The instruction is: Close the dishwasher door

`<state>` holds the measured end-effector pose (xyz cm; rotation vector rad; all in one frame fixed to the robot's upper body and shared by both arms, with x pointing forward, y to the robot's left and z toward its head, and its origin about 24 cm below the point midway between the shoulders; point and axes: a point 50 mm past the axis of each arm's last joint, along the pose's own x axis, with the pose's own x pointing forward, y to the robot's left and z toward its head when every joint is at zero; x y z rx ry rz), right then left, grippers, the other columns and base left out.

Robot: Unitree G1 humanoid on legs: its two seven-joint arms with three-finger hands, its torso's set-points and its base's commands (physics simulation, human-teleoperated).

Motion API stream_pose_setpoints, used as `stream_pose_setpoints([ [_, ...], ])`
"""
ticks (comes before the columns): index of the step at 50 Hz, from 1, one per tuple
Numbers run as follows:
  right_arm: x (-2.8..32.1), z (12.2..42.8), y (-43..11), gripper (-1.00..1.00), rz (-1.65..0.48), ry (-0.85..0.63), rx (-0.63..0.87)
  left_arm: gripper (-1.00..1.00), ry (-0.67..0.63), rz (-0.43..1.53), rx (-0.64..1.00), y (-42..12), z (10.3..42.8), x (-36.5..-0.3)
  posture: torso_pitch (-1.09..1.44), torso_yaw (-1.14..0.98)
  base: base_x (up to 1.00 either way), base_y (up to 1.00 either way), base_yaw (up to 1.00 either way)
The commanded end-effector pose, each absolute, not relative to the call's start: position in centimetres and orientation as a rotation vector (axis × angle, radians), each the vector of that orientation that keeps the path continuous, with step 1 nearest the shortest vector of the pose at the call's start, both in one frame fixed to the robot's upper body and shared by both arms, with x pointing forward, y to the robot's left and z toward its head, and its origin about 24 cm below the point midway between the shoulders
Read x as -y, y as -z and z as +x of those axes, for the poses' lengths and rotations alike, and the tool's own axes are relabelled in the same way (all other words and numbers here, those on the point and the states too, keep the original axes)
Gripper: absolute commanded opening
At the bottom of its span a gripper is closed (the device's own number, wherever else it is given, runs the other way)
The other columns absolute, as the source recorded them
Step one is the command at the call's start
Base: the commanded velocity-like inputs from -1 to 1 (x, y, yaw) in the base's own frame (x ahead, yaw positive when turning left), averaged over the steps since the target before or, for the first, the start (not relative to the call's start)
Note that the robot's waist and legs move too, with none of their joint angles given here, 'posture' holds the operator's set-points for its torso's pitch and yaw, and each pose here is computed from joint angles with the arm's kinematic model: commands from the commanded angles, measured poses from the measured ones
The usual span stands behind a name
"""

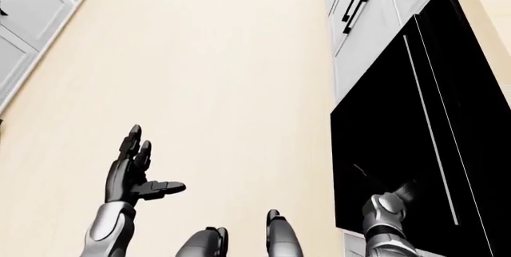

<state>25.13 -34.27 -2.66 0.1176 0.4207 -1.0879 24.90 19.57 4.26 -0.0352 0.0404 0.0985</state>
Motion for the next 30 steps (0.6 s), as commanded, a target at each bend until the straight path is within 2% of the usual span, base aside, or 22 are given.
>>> stream_pose_setpoints([
  [1, 36.1, 24.5, 1.6, 1.00, 0.119, 1.186, -0.369, 1.00, -0.099, -0.024, 0.033, -5.6, 25.0, -19.7, 0.57, 0.00, 0.00, 0.00, 0.00],
  [30, 41.3, 21.1, -0.5, 1.00, 0.079, 1.302, -0.332, 1.00, -0.097, -0.021, 0.034, -5.6, 24.9, -19.5, 0.57, 0.00, 0.00, 0.00, 0.00],
])
